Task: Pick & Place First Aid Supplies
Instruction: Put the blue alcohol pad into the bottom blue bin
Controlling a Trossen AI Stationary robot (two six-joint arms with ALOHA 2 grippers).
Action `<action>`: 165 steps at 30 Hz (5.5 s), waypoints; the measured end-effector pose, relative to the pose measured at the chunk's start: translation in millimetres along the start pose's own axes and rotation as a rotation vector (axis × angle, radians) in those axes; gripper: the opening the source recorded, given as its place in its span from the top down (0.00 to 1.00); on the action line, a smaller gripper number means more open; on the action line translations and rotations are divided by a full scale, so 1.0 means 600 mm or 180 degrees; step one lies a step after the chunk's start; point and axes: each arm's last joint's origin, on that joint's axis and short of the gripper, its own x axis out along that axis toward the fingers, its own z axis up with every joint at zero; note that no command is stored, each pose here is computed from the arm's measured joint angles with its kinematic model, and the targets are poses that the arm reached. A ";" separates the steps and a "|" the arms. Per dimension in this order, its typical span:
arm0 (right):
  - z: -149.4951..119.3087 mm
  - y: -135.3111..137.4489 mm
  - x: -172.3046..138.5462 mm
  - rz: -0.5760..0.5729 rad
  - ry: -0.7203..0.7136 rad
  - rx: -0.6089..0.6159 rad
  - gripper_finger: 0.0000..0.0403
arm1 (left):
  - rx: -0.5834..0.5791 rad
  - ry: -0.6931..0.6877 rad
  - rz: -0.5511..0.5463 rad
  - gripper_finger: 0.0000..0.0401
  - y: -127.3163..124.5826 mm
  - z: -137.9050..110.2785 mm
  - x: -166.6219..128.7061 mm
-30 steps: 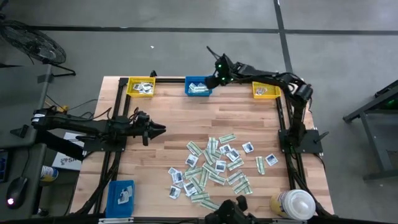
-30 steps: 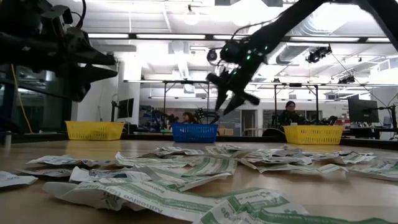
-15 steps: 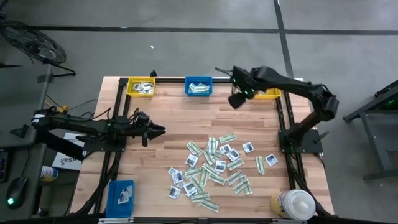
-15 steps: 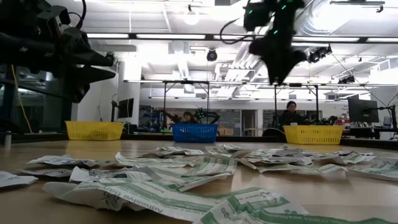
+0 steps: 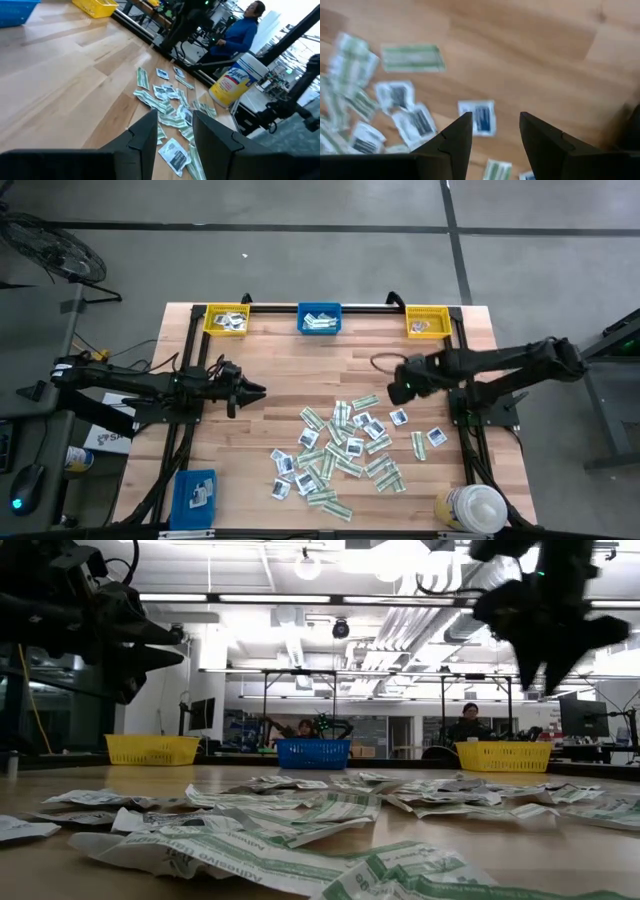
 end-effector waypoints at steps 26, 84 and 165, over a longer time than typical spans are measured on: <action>-0.105 -0.050 0.152 0.0379 0.0315 0.0916 0.61 | -0.0003 0.0032 -0.0043 0.69 -0.001 -0.001 0.000; -0.101 -0.033 0.159 0.0502 -0.0219 0.0524 1.00 | -0.0127 0.0146 0.0047 0.69 0.004 -0.006 0.000; 0.056 0.113 0.000 0.1979 -0.2895 -0.1958 1.00 | 0.0794 -0.0348 0.1225 0.92 -0.122 0.162 0.334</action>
